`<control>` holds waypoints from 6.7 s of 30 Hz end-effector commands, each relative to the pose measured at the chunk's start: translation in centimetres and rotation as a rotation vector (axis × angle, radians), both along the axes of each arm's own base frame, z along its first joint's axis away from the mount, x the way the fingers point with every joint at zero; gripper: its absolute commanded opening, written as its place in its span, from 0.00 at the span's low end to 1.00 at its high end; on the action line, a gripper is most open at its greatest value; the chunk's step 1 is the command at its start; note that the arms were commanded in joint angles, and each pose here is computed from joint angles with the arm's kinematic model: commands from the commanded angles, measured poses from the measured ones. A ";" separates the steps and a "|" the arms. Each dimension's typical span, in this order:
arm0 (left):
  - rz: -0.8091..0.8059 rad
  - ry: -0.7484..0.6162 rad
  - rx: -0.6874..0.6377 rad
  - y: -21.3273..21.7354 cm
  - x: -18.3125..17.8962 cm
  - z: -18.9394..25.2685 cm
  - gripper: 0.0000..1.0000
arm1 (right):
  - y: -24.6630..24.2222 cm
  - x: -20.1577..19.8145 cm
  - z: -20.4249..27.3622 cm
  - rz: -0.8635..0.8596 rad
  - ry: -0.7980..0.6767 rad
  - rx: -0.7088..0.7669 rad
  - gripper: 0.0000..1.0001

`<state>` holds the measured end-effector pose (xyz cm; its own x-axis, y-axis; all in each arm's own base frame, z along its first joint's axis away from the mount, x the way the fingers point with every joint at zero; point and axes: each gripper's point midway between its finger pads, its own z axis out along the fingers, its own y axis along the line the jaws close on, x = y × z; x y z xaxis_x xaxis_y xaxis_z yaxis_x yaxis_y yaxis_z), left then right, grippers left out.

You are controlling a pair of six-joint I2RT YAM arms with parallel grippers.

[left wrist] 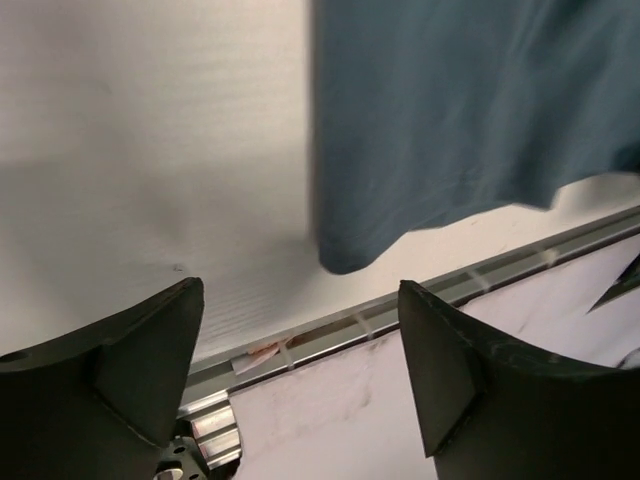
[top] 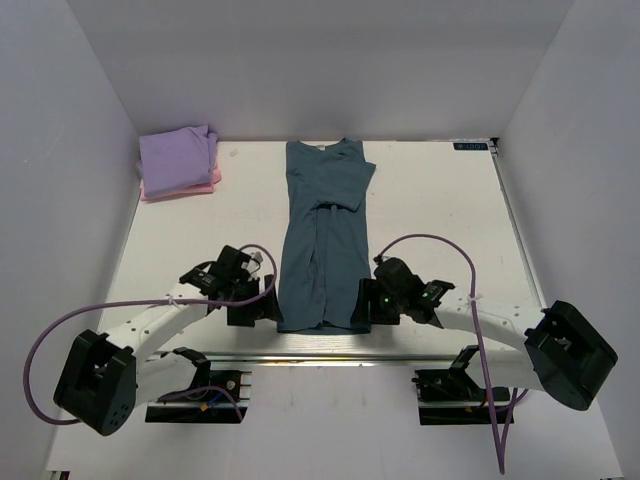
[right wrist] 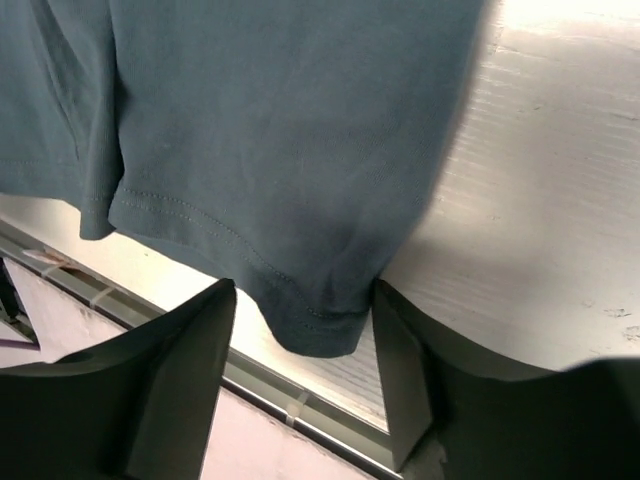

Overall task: Fold and stack the t-shirts
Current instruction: Grab the bottom of the folded rectangular tshirt with both arms, then fold the folded rectangular tshirt in 1/3 of the way

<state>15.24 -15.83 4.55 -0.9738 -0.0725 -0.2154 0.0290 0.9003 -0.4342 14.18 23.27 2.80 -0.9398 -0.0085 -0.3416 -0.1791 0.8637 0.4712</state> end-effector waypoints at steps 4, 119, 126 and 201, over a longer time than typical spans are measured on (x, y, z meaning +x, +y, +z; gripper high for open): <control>-0.072 0.034 -0.066 -1.7 -1.5 -0.9 0.82 | -0.4 -0.1 -1.0 -0.052 0.023 -0.010 0.62; 0.152 -0.479 -0.010 -5.1 37.2 11.2 1.00 | 2.1 34.8 14.2 -0.063 -0.472 0.146 0.90; 0.044 -0.404 -0.070 -6.4 32.1 9.0 1.00 | 2.0 30.2 12.1 0.007 -0.395 0.185 0.90; -0.081 -0.251 0.112 -3.3 11.1 3.7 1.00 | -9.8 33.4 3.6 -0.280 -0.311 -0.245 0.78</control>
